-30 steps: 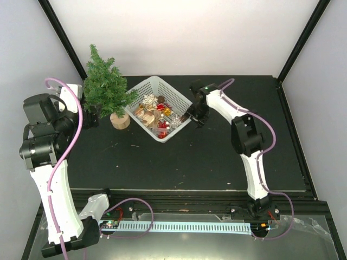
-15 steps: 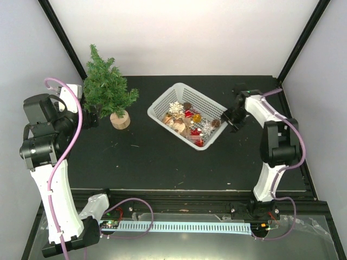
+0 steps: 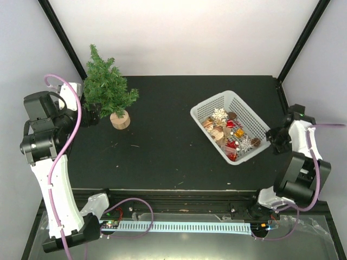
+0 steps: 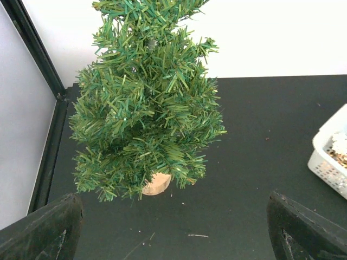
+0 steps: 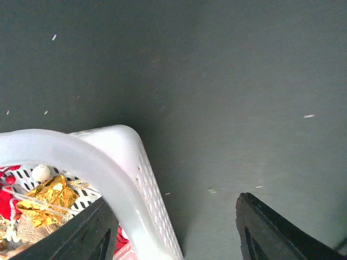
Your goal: Decorate the small christmas tree
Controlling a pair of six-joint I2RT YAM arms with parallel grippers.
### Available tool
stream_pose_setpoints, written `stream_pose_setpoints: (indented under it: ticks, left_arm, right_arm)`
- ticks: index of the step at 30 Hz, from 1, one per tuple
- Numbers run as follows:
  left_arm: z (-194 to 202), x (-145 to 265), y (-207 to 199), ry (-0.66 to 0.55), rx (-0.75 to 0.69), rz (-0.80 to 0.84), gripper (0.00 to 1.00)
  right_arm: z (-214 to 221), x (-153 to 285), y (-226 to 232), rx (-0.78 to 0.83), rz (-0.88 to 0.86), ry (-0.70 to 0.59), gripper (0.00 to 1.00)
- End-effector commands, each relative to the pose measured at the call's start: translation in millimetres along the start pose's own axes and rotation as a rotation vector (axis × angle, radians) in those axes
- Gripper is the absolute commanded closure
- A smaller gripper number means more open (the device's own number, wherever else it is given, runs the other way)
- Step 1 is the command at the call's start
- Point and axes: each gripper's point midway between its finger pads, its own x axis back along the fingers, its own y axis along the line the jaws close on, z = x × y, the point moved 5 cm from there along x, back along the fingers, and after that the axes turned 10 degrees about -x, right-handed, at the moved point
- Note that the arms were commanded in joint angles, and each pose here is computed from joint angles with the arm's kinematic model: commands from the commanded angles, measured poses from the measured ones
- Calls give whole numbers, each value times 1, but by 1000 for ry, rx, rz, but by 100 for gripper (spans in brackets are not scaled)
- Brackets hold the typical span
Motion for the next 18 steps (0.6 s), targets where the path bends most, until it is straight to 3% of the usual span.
stream_pose_setpoints:
  ticks: [1,8,15,18]
  left_arm:
    - [-6,0,2,-16,20,5,8]
    - [-8,-1,3,-18,26,17,8]
    - [-4,-7,3,2,37,38,8]
    - [-6,-7,3,-2,40,41,8]
  right_arm:
    - [-19,23,-44,-14,88,-102,39]
    - [-16,31,-72,-53,104,-134,37]
    - [10,47,-28,58,-86,-66,27]
    - [18,66,-14,107,-116,-98,25]
